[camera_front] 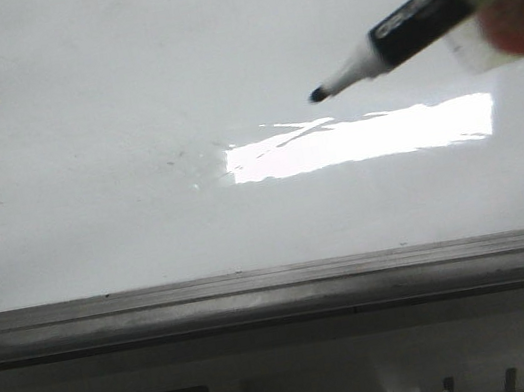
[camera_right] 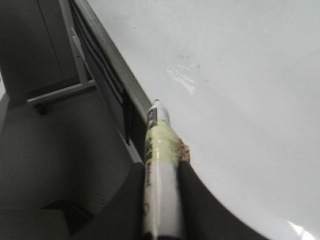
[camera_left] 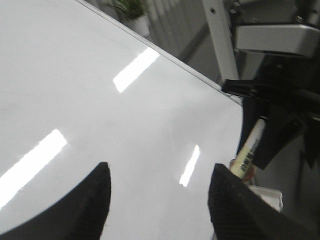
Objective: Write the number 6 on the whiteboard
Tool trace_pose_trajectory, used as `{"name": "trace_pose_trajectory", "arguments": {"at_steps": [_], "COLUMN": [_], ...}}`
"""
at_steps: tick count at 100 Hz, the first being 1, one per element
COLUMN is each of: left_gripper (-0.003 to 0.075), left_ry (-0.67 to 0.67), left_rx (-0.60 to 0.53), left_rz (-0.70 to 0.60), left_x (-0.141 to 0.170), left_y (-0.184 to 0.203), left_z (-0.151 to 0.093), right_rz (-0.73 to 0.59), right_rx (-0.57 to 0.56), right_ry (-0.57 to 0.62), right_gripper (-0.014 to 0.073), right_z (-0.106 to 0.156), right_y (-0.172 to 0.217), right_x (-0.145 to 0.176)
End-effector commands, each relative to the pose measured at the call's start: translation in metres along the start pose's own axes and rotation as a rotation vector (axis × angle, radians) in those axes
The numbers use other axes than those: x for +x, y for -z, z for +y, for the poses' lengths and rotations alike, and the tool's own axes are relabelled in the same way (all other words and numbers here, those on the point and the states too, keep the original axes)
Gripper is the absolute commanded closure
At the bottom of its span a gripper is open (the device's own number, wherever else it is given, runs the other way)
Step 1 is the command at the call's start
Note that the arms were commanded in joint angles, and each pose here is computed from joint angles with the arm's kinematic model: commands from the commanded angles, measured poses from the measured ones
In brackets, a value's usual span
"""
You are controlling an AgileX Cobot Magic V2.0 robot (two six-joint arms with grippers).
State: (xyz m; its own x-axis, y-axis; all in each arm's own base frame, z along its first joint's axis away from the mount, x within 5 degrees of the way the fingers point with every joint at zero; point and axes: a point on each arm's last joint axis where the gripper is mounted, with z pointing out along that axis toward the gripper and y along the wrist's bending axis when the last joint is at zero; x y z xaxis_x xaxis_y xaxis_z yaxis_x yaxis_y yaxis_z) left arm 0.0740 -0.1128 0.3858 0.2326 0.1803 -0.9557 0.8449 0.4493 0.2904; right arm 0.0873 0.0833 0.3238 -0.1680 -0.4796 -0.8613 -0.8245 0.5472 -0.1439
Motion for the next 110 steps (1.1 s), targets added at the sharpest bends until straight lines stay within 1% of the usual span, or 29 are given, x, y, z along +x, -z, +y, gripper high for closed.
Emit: {"name": "trace_pose_trajectory", "arguments": {"at_steps": [1, 9, 17, 22, 28, 32, 33, 34, 38, 41, 44, 48, 51, 58, 63, 72, 78, 88, 103, 110], "left_gripper": [0.0419, 0.0485, 0.0555, 0.0589, 0.0615, 0.0627, 0.0628, 0.0629, 0.0629, 0.0629, 0.0629, 0.0629, 0.0629, 0.0633, 0.0644, 0.0663, 0.0671, 0.0679, 0.068, 0.068], "left_ry": [0.112, 0.146, 0.159, 0.169, 0.183, 0.197, 0.203, 0.206, 0.218, 0.224, 0.225, 0.225, 0.228, 0.228, 0.229, 0.23, 0.231, 0.233, 0.233, 0.24], "left_rx": [-0.109, -0.142, -0.155, -0.162, -0.16, -0.157, -0.157, -0.157, -0.155, -0.156, -0.156, -0.157, -0.161, -0.176, -0.183, -0.196, -0.195, -0.194, -0.213, -0.219], "left_rz": [-0.093, -0.091, -0.077, -0.062, -0.042, -0.036, -0.035, -0.036, -0.032, -0.032, -0.03, -0.028, -0.03, -0.034, -0.035, -0.036, -0.032, -0.026, -0.032, -0.036], "left_x": [-0.009, 0.001, 0.012, 0.019, 0.027, 0.03, 0.031, 0.031, 0.033, 0.034, 0.034, 0.035, 0.036, 0.036, 0.037, 0.039, 0.04, 0.042, 0.043, 0.043], "left_y": [0.02, 0.03, 0.035, 0.035, 0.033, 0.032, 0.032, 0.032, 0.031, 0.031, 0.031, 0.031, 0.031, 0.031, 0.031, 0.03, 0.03, 0.03, 0.03, 0.03], "left_z": [0.007, 0.005, 0.002, 0.0, -0.001, -0.002, -0.002, -0.002, -0.003, -0.003, -0.003, -0.003, -0.003, -0.001, -0.001, 0.0, -0.001, -0.001, 0.001, 0.001], "right_rz": [-0.066, -0.043, 0.009, 0.054, 0.065, 0.035, 0.008, -0.004, -0.102, -0.174, -0.227, -0.272, -0.281, -0.226, -0.149, -0.086, -0.084, -0.099, -0.15, -0.142], "right_rx": [0.099, 0.155, 0.2, 0.239, 0.285, 0.3, 0.304, 0.305, 0.301, 0.262, 0.226, 0.176, 0.144, 0.08, 0.042, 0.021, 0.036, 0.077, 0.145, 0.153], "right_ry": [0.059, 0.147, 0.227, 0.278, 0.315, 0.289, 0.246, 0.243, 0.122, 0.037, -0.004, -0.037, -0.037, -0.04, -0.061, -0.094, -0.123, -0.14, -0.137, -0.144], "right_gripper": [0.0648, 0.0648, 0.0648, 0.0648, 0.0649, 0.0649, 0.0649, 0.0649, 0.0649, 0.0649, 0.0649, 0.0649, 0.0649, 0.0648, 0.0648, 0.0648, 0.0648, 0.0648, 0.0648, 0.0648], "right_z": [-0.004, -0.007, -0.012, -0.016, -0.02, -0.021, -0.021, -0.021, -0.02, -0.016, -0.014, -0.01, -0.008, -0.006, -0.006, -0.006, -0.006, -0.009, -0.017, -0.021], "right_y": [0.026, 0.04, 0.052, 0.058, 0.064, 0.066, 0.067, 0.067, 0.069, 0.069, 0.07, 0.069, 0.066, 0.054, 0.039, 0.024, 0.018, 0.01, 0.007, 0.001], "right_x": [-0.018, -0.027, -0.034, -0.037, -0.042, -0.046, -0.049, -0.05, -0.058, -0.063, -0.068, -0.071, -0.072, -0.066, -0.055, -0.037, -0.028, -0.019, -0.023, -0.023]}}
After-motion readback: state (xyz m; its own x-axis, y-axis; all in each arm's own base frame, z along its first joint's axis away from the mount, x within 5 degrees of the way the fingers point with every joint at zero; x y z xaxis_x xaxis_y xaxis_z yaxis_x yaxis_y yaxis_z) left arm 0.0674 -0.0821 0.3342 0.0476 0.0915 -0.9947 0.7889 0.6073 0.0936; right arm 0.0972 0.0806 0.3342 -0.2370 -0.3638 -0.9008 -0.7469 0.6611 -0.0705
